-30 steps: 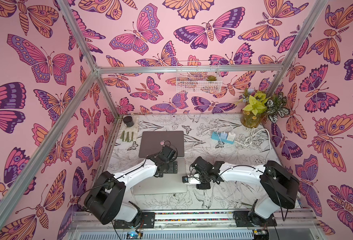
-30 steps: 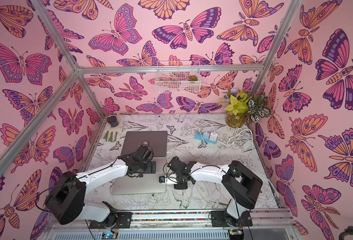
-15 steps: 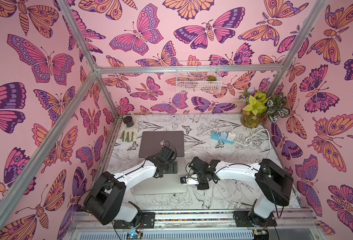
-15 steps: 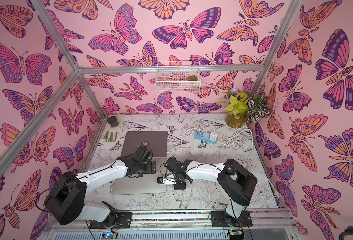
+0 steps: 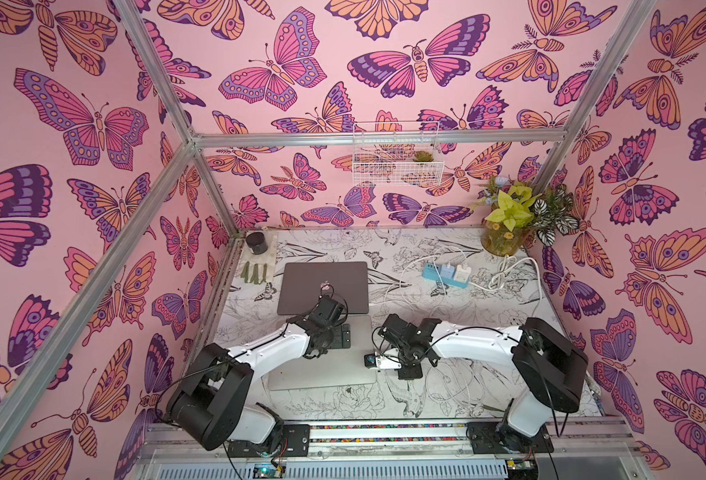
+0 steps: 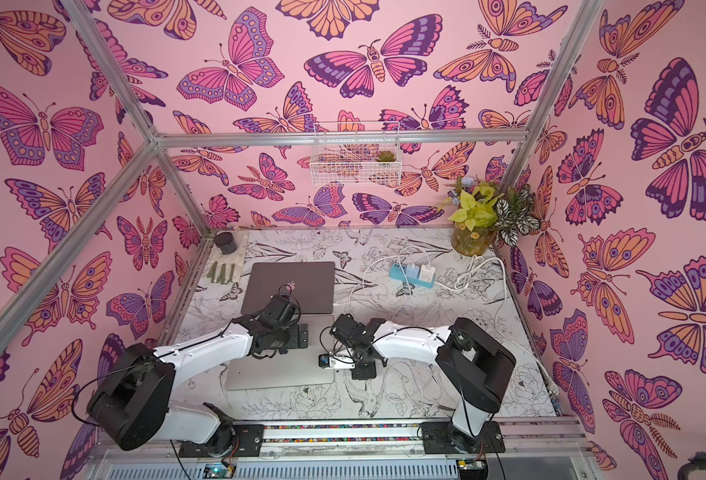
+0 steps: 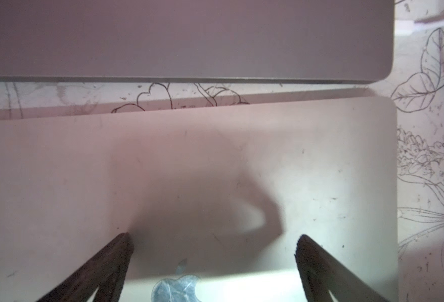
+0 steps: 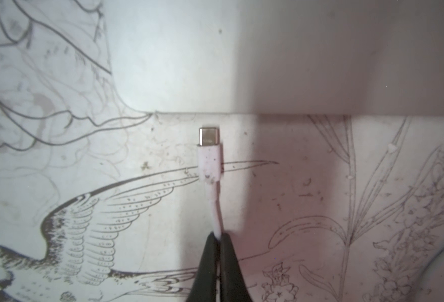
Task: Unplug the laptop charger
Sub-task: Remove the charging cable from the laptop, then place the charging cable at the center of the board.
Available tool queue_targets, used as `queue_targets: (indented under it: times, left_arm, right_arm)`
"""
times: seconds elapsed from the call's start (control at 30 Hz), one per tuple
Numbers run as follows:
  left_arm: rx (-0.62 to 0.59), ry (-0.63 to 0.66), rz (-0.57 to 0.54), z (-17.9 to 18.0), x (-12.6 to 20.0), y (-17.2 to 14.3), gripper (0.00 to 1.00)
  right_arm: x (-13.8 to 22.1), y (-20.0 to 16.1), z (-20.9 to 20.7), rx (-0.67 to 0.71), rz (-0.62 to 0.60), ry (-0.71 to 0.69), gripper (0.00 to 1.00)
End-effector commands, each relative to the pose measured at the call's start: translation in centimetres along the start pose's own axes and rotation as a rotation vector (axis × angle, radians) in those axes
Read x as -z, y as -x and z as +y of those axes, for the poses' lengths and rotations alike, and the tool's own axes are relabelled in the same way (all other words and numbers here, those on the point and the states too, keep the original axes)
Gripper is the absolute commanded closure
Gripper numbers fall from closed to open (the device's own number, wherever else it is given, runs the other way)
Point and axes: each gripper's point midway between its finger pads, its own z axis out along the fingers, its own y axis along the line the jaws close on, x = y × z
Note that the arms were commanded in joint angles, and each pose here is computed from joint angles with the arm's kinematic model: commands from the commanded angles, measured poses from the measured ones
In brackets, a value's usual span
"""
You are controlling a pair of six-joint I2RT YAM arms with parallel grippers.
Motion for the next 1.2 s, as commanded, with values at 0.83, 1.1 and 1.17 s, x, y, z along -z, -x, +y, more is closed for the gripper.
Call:
queue_targets:
  times: [0.83, 1.1, 1.17]
  left_arm:
    - [-0.055, -0.020, -0.394, 0.0, 6.4, 7.5, 0.01]
    - [-0.060, 0.002, -0.410, 0.1, 6.3, 8.1, 0.02]
    - [-0.059, 0.001, -0.413, 0.0, 6.4, 8.3, 0.02]
  right_arm:
    - [12.2, 5.6, -15.4, -0.338, -0.507, -0.304, 1.00]
    - [20.8, 4.3, -20.7, -0.337, -0.564, -0.502, 1.00]
    - [22.1, 4.0, -21.7, -0.336, -0.570, -0.532, 1.00]
